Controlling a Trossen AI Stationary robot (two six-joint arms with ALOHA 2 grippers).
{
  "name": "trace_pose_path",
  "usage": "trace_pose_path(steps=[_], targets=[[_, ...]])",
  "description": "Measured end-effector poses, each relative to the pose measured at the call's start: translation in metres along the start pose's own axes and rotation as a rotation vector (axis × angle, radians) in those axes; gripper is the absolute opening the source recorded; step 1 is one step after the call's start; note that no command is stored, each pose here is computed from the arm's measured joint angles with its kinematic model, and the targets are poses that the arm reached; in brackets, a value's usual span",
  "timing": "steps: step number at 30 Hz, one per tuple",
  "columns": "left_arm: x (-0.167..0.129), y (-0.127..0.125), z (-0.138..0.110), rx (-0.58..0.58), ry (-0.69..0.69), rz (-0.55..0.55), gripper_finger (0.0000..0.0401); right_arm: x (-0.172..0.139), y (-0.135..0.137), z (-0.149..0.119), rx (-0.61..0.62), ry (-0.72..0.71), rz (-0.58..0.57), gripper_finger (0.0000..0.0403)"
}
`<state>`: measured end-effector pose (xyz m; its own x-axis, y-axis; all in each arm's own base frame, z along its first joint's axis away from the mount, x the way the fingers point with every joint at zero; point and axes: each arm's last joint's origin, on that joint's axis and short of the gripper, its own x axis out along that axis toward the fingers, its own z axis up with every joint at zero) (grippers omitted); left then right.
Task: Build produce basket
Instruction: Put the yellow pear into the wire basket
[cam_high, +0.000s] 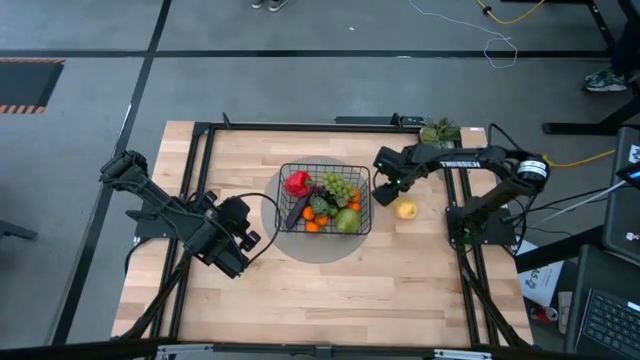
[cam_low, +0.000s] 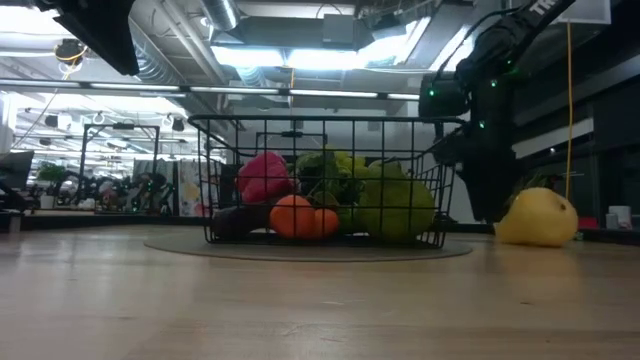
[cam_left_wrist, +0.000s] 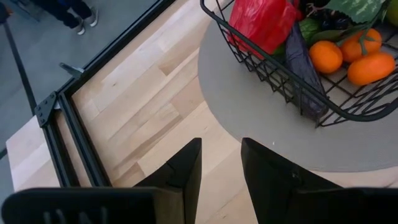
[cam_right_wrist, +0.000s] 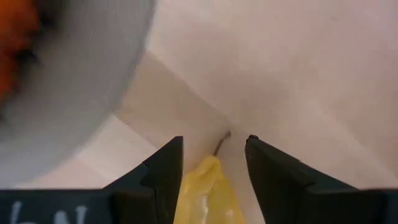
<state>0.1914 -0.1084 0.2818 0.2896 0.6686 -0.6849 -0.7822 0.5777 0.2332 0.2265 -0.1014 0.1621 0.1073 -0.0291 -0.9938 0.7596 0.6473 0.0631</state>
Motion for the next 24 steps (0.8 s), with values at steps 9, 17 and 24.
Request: trace_pose_path(steps=[9,17,24], targets=[[0.0,0.0,0.0,0.0,0.0,0.0,0.0109,0.006,-0.001,-0.004,-0.046,0.047,-0.083,0.0173],[0.0,0.0,0.0,0.0,0.0,0.0,0.0109,0.013,0.004,-0.01,-0.081,0.109,-0.105,0.0173],[0.0,0.0,0.0,0.0,0.0,0.001,0.0109,0.016,0.003,-0.012,-0.052,0.134,-0.147,0.0173]])
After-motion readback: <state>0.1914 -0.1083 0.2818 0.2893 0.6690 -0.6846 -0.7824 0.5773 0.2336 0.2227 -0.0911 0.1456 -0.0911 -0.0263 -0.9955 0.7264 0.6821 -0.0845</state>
